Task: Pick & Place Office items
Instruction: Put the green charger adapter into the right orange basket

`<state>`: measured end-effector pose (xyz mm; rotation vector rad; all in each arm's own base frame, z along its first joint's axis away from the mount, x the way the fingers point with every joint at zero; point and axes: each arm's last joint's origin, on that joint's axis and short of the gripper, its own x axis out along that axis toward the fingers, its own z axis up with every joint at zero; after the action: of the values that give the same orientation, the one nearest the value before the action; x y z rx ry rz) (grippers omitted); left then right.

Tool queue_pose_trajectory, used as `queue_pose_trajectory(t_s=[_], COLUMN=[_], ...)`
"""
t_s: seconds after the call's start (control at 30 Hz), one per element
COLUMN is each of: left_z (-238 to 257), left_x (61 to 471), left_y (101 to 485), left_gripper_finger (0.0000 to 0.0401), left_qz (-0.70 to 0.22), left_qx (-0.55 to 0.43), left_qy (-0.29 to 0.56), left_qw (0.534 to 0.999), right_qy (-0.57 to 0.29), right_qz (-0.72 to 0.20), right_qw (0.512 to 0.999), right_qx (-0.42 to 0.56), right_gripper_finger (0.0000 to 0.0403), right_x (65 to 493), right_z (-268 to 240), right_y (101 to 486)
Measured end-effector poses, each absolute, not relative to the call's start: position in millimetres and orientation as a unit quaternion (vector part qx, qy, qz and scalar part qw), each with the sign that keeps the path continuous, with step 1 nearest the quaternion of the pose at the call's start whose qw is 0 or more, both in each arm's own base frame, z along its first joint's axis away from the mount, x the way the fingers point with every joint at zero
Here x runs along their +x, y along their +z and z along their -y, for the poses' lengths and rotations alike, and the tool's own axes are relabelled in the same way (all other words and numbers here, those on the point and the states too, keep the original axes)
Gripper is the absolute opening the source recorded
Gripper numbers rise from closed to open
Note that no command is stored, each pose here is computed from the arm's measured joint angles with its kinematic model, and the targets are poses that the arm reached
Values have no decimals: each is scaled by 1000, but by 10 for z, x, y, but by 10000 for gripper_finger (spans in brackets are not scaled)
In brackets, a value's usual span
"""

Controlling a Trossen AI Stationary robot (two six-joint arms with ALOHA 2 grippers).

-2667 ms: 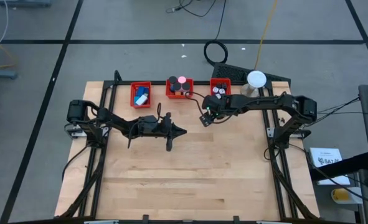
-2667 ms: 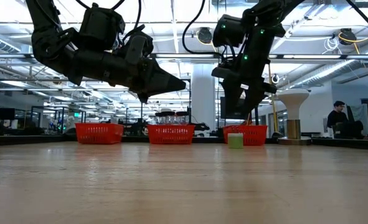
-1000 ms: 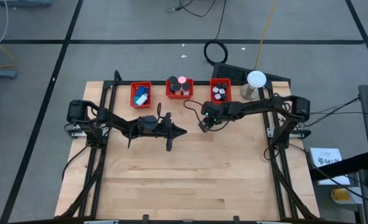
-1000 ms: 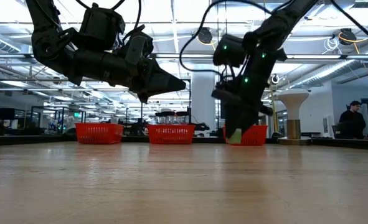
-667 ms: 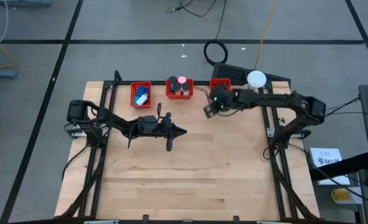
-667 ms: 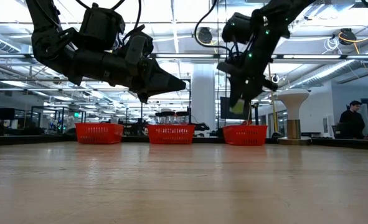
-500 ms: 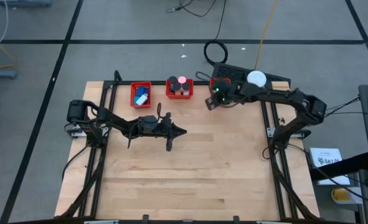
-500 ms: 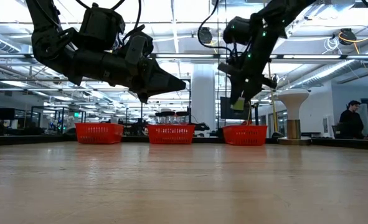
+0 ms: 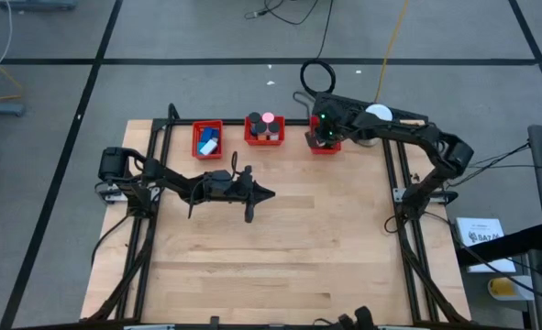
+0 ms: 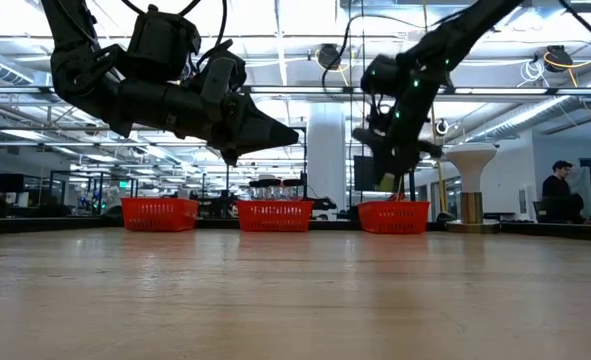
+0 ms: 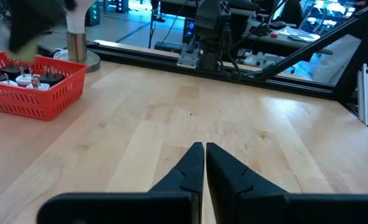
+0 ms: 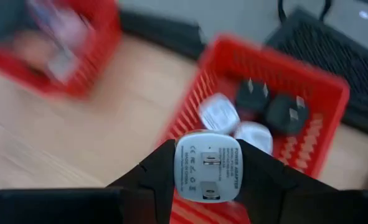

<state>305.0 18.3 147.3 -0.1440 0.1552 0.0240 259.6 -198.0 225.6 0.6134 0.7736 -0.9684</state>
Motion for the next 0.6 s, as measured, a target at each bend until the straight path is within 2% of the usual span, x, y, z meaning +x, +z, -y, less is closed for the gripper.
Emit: queue_pose_trajectory(t_s=[0.23, 0.6], left_z=[-183, -183], left_x=[3050, 3051], left_y=[1473, 1473], left_gripper_finger=[17, 17], left_qz=[-77, -77], left_qx=[-72, -72], left_qy=[12, 12], left_qw=[994, 994], right_qy=[-434, -432], right_qz=[-400, -396], right_qw=[766, 776], right_qx=[256, 232], right_gripper_finger=[132, 132], right_x=[2681, 2725], right_z=[2099, 2141], right_y=[1959, 1919])
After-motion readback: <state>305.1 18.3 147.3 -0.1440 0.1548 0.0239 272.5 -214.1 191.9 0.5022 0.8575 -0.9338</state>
